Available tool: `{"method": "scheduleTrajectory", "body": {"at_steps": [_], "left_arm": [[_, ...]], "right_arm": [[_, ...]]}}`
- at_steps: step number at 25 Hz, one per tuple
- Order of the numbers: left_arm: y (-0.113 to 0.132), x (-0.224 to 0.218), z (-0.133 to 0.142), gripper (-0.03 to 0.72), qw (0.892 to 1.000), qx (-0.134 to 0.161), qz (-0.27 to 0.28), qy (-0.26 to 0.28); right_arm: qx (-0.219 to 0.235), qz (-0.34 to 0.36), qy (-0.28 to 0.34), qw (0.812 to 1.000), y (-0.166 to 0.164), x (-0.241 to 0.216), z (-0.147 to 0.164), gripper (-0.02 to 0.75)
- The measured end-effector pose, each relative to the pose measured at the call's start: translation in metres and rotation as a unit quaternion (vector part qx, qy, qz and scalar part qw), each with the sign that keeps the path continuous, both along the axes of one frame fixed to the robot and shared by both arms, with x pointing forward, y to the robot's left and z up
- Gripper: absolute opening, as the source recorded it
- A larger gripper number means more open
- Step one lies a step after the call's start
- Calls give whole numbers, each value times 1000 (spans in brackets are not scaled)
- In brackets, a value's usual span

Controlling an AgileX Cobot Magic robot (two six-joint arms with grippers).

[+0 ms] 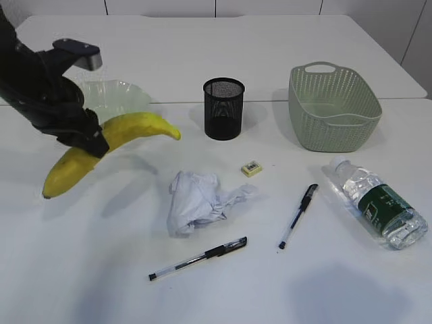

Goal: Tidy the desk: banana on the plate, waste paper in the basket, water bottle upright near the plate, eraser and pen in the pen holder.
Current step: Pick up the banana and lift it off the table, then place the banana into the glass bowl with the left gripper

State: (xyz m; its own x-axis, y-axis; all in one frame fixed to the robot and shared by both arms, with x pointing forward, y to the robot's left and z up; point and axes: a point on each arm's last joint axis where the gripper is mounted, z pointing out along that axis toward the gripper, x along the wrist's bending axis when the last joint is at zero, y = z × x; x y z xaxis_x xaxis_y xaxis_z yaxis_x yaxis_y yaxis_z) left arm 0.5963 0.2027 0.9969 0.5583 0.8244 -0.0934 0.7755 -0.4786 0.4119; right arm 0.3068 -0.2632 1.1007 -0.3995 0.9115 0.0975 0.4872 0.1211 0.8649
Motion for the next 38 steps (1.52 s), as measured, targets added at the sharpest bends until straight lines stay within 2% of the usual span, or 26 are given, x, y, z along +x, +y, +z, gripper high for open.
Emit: {"method": "scheduleTrajectory", "body": {"at_steps": [7,17,22,29,38], "left_arm": [[-3,20,29,253,997,-14,12,-78],[0,34,40,253,986,-24,44,-161],[15,41,43,253,981,-30,81,-175],[41,53,32,253,974,-37,143,-173],[42,71,14,253,969,-44,165,-178]], "right_arm": [[0,0,0,1000,0,0,0,554],[0,0,-1,1000,0,0,0,554],[0,0,-1,1000,0,0,0,554],[2,0,-1,1000,0,0,0,554],[2,0,-1,1000,0,0,0,554]]}}
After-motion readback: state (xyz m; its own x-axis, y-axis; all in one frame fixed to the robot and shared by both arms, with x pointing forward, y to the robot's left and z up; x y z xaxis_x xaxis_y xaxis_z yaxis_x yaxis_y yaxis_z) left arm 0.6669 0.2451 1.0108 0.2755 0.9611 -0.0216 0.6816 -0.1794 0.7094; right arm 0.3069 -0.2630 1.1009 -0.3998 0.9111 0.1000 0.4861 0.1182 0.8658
